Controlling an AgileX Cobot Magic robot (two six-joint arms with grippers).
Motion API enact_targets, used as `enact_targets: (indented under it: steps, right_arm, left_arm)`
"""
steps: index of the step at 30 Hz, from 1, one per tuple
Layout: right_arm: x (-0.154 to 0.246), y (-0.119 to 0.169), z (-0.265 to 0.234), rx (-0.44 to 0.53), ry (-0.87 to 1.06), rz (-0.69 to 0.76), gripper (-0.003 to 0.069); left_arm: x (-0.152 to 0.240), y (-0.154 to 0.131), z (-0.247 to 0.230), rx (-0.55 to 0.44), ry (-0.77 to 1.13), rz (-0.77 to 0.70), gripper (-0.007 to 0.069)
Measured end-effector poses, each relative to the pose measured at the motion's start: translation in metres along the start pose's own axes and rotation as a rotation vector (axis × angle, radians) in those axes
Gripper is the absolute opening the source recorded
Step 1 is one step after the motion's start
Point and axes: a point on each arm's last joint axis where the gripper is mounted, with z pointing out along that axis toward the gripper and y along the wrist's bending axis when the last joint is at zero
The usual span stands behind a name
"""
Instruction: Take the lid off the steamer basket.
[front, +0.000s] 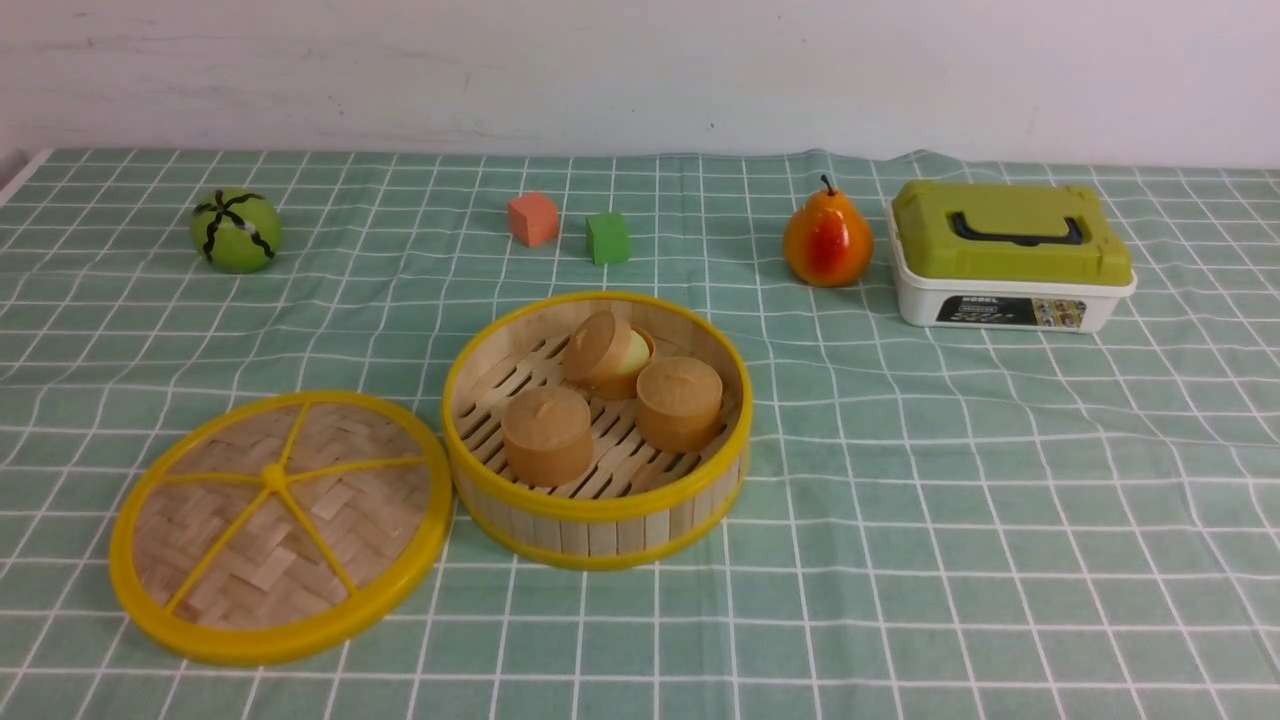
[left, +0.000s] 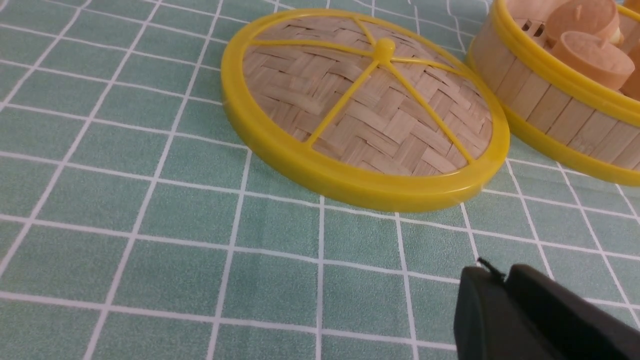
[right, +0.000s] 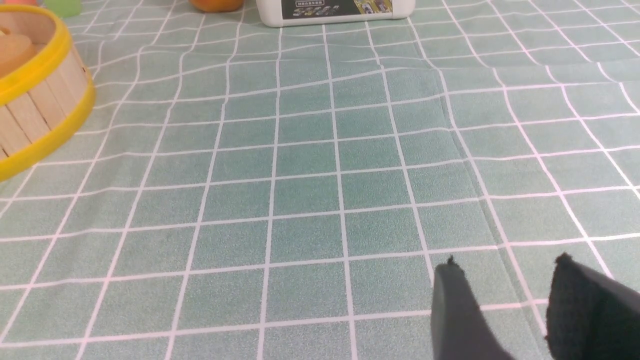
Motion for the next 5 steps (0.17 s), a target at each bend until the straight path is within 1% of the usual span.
enact_targets:
  steps: [5]
  right_arm:
    - [0.0, 0.0, 0.0, 0.0, 0.0, 0.0, 0.0241]
  left_arm:
    - [0.0, 0.0, 0.0, 0.0, 0.0, 0.0, 0.0059]
